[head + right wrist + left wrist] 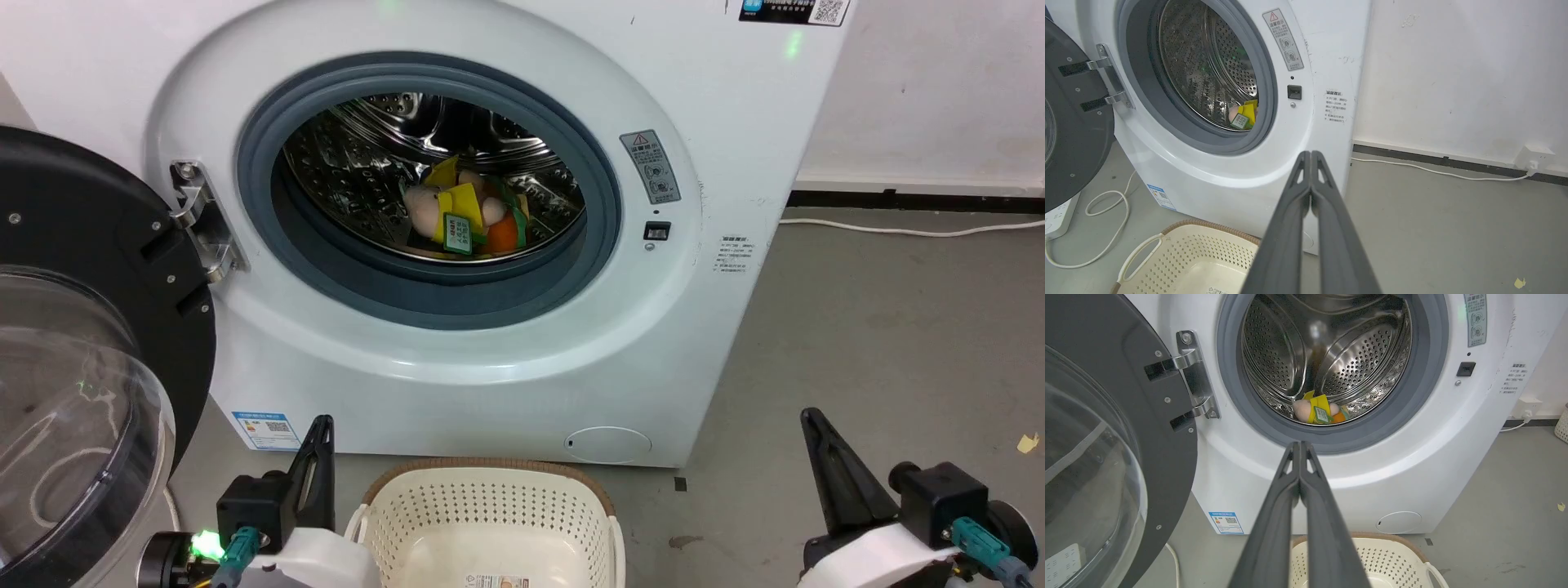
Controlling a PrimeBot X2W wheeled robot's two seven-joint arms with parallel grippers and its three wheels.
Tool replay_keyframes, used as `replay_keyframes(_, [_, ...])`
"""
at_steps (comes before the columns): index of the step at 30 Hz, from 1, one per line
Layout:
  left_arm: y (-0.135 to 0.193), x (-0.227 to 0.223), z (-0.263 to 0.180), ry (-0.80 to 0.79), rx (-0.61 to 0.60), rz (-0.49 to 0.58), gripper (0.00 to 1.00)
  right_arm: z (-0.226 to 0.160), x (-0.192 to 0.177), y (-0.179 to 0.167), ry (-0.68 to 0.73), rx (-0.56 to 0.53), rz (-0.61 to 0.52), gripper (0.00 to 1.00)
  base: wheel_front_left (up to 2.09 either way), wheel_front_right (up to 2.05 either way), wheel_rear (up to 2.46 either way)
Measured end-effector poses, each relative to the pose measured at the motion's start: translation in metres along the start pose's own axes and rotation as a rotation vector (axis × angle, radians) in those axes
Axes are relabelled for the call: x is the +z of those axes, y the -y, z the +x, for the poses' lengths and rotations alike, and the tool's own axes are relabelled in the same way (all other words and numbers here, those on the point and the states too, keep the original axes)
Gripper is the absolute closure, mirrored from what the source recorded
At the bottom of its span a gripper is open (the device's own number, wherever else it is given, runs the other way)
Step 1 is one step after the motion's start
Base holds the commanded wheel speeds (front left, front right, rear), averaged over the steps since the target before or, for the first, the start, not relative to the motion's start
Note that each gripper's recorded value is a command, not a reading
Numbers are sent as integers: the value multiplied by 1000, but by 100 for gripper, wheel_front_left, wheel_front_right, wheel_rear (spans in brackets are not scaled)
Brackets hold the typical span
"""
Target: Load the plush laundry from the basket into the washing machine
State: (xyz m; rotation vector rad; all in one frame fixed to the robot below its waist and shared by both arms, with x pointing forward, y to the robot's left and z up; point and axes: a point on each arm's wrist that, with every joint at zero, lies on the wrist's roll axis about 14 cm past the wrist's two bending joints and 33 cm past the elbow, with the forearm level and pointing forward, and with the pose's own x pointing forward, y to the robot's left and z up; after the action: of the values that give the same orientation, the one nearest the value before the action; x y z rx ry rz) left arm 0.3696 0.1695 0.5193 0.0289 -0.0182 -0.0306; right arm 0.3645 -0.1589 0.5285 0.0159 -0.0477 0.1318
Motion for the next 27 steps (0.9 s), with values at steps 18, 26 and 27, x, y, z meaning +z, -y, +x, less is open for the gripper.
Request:
replay_keyframes(18, [-5,1,0,-19,18,7,100,1,-3,0,-34,2,-25,100,0,0,0])
replay_keyframes(26, [-5,2,0,-25,20,8,100,3,-3,0,-44,3,-42,100,0,0,0])
replay_keyframes(27, [-6,2,0,-27,22,8,100,3,-3,0,-44,3,-43,100,0,0,0])
